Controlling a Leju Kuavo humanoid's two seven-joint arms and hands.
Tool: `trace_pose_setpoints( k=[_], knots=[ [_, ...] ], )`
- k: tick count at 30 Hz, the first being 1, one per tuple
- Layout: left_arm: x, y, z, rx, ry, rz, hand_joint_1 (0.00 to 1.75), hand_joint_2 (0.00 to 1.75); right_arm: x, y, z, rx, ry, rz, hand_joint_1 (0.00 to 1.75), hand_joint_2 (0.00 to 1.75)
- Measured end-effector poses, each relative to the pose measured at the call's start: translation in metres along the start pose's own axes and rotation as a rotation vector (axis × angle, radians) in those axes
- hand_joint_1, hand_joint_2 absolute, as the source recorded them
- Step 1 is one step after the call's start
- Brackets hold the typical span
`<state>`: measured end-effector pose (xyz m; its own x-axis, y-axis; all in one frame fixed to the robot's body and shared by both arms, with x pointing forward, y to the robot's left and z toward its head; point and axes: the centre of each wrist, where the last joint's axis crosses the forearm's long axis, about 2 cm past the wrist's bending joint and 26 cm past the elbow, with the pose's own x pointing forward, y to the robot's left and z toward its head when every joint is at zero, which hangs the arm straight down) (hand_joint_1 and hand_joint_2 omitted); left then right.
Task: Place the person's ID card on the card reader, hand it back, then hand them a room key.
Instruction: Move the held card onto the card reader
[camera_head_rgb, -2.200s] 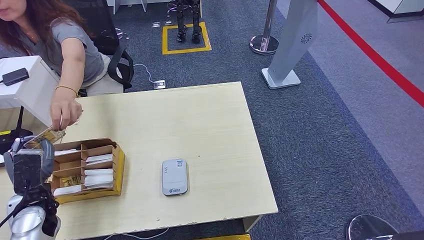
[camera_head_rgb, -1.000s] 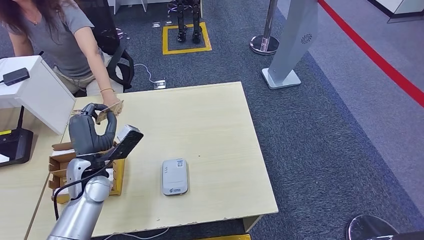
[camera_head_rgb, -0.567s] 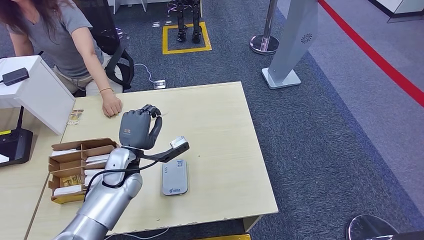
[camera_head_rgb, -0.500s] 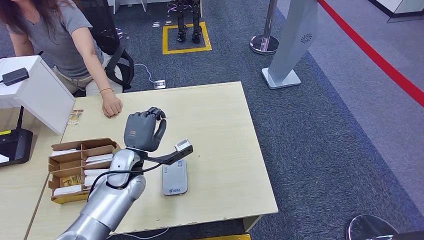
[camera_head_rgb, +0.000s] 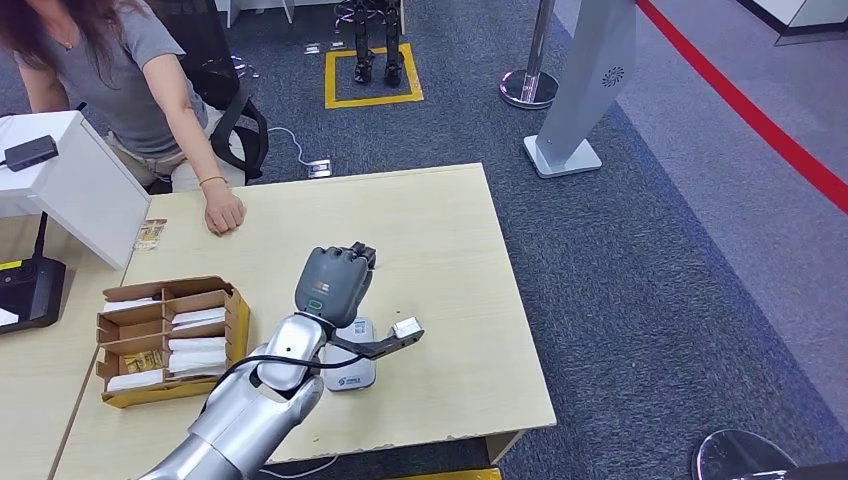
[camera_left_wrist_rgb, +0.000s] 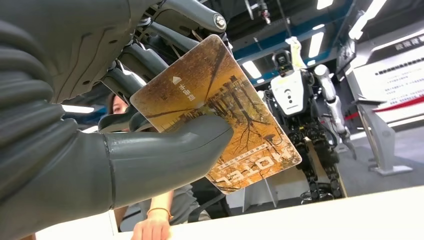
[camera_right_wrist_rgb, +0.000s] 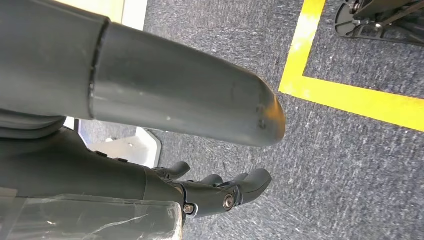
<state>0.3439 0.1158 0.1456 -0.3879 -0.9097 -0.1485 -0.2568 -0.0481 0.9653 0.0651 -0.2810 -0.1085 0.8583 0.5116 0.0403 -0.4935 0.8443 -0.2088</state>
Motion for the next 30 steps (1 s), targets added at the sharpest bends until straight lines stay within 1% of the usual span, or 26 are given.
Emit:
trace_pose_setpoints(
  k=[6, 10, 20, 24, 30],
  knots=[
    [0.016, -0.007, 0.015, -0.042, -0.022, -0.058, 1.75, 1.75, -0.006, 0.003, 0.0, 0.001, 0.015, -0.025, 0.0, 1.75],
    [0.021, -0.011, 0.027, -0.051, -0.02, -0.086, 1.75, 1.75, -0.008, 0.004, 0.0, 0.003, 0.019, -0.042, 0.0, 1.75],
    [0.018, -0.018, 0.054, -0.082, -0.015, -0.134, 1.75, 1.75, -0.013, 0.005, 0.0, 0.002, 0.031, -0.083, 0.0, 1.75],
    [0.014, -0.023, 0.064, -0.107, -0.004, -0.169, 1.75, 1.75, -0.014, 0.006, 0.0, 0.002, 0.036, -0.101, 0.0, 1.75],
    [0.01, -0.031, 0.076, -0.159, -0.017, -0.205, 1.75, 1.75, -0.014, 0.006, 0.0, 0.003, 0.04, -0.112, 0.0, 1.75]
  ],
)
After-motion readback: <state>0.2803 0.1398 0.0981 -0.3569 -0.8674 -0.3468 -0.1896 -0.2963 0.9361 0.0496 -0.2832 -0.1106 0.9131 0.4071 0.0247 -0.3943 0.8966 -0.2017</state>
